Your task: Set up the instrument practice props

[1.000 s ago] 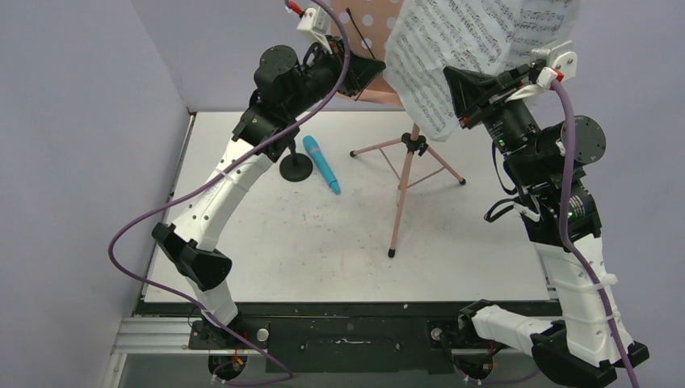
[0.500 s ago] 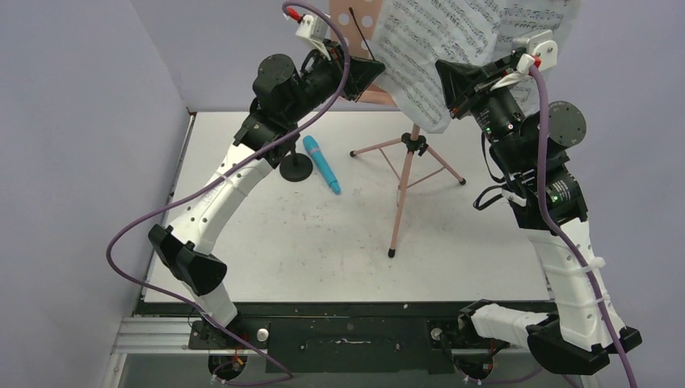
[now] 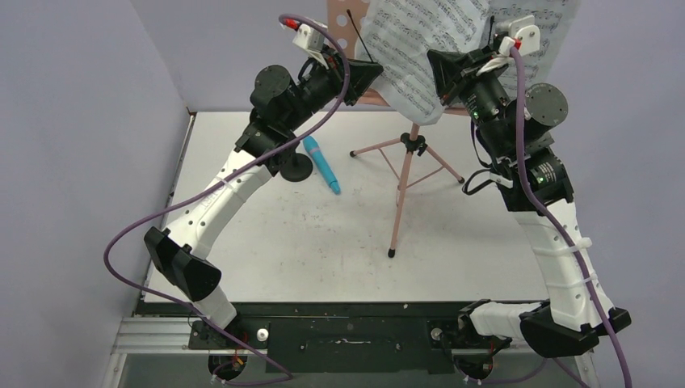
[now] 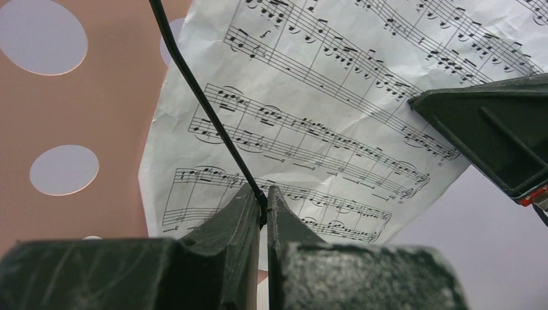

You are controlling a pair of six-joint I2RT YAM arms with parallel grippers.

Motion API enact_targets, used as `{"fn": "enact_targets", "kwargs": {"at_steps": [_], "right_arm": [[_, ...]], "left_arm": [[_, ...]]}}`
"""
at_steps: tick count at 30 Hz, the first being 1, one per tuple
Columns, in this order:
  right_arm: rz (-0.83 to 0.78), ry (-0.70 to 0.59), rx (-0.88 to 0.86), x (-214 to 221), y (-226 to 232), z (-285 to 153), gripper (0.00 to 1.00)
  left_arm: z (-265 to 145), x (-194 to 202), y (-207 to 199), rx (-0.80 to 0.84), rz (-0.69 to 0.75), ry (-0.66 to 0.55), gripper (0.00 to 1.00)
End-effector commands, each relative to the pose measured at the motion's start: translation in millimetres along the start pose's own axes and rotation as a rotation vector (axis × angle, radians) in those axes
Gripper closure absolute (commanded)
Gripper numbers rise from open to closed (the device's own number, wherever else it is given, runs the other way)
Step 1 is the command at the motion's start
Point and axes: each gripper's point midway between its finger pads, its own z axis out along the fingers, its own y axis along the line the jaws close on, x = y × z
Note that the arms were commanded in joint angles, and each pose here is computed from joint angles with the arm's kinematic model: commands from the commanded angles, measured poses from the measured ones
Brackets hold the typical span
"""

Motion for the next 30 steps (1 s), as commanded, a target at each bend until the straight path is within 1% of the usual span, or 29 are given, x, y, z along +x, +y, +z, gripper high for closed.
{"fn": "enact_targets", "kwargs": {"at_steps": [1,23,30], "right_arm": [[-0.019,-0.085,0.005,-27,0,6,0.95],[-0.078,-0.106,-0.085,-29,13,33,0.95],[-0.11,-0.116,-0.175,-28,28,39,0.95]], "left_arm": [[-12,-38,-28,0.06,0.05,-0.094,1.0],[-14,-32,-28,0.056,0.083,-0.084,1.0],[-14,-31,-30,0.06,0.08,-0.082,1.0]]}}
